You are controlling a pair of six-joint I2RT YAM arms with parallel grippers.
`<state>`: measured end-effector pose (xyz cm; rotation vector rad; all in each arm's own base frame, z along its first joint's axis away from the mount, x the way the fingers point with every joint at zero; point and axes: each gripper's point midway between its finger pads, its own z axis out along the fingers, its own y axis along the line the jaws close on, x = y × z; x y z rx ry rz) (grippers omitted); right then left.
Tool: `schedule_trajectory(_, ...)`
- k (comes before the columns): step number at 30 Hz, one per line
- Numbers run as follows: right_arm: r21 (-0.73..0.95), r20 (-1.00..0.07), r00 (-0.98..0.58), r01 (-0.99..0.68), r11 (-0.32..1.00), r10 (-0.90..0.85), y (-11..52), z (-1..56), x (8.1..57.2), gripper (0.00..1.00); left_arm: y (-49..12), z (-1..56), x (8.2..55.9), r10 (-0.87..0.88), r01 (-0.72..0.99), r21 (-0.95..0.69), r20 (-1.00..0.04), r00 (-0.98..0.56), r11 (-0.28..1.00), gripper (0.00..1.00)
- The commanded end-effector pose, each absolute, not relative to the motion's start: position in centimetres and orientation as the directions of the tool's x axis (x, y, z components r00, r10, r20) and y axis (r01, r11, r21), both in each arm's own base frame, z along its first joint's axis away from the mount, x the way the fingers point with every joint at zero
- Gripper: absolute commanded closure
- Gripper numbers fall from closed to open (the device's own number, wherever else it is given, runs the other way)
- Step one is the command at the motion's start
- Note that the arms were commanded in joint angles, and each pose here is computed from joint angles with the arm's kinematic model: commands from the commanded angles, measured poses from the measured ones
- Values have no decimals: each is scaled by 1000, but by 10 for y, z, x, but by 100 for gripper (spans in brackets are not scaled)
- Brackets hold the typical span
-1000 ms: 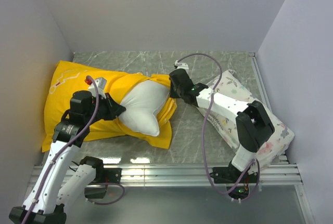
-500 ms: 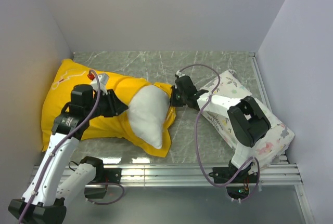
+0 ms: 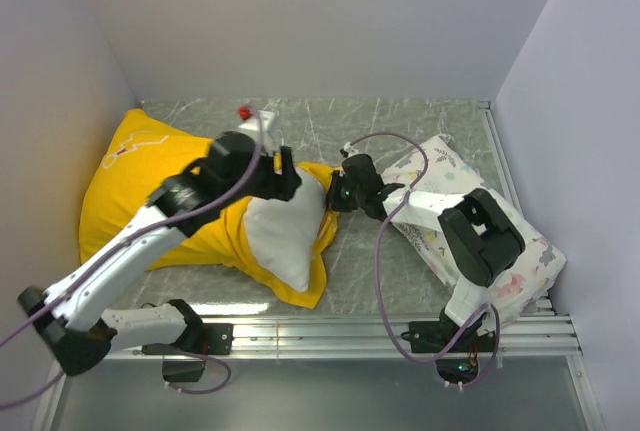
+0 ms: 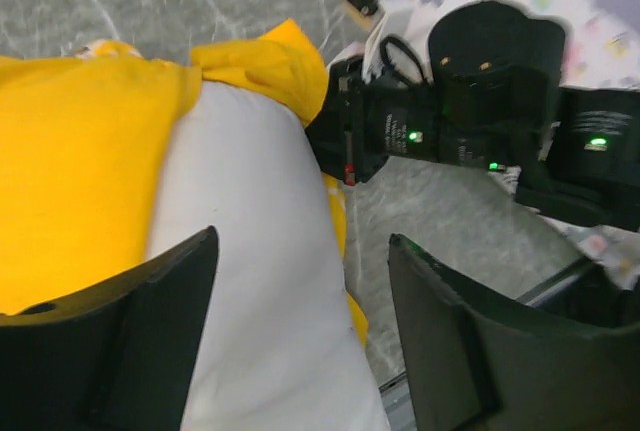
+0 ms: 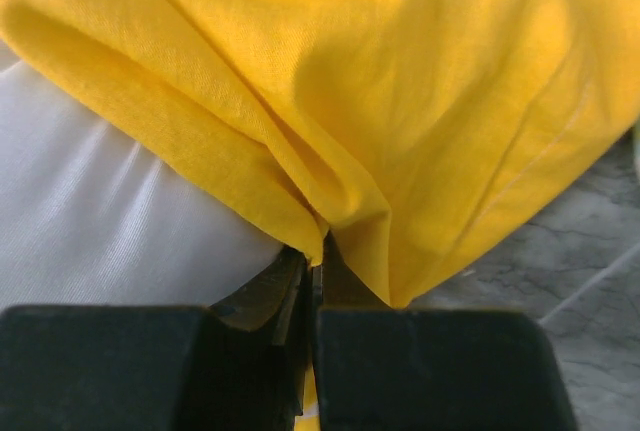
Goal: Remove the pillowcase from the pillow
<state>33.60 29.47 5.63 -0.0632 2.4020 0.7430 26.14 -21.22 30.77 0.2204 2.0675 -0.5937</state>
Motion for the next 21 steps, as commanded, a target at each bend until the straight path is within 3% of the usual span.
schedule_trajectory(1,609,-566,-808,-274,744,165,317,87,325,100,-233,291,275,-21,307,-206,-858,-514,929,25)
schedule_trajectory(9,709,-526,-828,-301,638,194,332,112,310,100,-256,235,290,128,259,-17,-837,-532,966,16)
schedule_trajectory(10,715,-522,-830,-302,631,194,332,114,308,100,-256,226,292,146,252,6,-829,-540,968,7)
schedule_trajectory(21,799,-496,-840,-342,495,219,343,157,294,100,-239,179,289,228,218,118,-771,-595,969,3)
